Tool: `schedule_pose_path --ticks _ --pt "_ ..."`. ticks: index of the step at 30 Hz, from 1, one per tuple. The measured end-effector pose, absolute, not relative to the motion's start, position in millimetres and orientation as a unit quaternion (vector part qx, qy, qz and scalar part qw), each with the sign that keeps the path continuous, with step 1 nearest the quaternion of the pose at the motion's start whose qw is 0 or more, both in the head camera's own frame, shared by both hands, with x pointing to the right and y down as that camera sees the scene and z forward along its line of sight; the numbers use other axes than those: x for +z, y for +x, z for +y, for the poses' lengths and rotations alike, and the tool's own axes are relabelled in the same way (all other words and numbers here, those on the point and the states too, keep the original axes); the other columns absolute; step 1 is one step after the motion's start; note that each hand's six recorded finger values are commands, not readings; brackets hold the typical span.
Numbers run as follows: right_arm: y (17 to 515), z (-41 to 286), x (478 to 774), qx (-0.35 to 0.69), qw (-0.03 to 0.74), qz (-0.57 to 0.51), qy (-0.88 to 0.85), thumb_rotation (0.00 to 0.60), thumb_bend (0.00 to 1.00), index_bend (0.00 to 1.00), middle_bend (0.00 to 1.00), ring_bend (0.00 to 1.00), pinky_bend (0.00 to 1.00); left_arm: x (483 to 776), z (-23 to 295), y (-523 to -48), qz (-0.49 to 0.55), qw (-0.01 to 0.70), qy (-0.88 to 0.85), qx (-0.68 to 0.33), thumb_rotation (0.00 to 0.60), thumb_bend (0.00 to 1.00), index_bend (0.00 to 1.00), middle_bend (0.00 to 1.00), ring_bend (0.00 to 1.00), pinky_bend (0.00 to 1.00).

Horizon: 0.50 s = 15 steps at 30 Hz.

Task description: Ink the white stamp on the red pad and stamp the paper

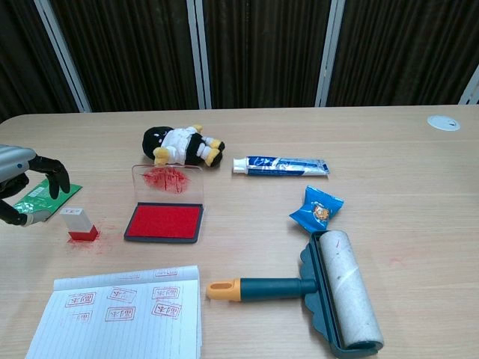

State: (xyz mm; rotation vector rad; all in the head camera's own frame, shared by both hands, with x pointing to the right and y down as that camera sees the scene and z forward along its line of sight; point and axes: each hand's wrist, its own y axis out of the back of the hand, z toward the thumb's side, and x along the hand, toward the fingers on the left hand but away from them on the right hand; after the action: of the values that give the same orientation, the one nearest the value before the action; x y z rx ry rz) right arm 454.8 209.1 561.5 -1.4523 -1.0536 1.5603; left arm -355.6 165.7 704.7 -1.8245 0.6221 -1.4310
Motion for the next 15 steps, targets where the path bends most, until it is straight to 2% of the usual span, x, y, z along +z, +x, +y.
schedule_pose_path --ticks 15 --pt "455.8 207.9 565.0 0.613 0.371 -0.408 -0.566 0.600 0.00 0.00 0.00 0.00 0.00 723.2 164.6 -341.9 0.227 0.372 -0.706 -0.558 0.600 0.30 0.40 0.43 0.84 0.85"
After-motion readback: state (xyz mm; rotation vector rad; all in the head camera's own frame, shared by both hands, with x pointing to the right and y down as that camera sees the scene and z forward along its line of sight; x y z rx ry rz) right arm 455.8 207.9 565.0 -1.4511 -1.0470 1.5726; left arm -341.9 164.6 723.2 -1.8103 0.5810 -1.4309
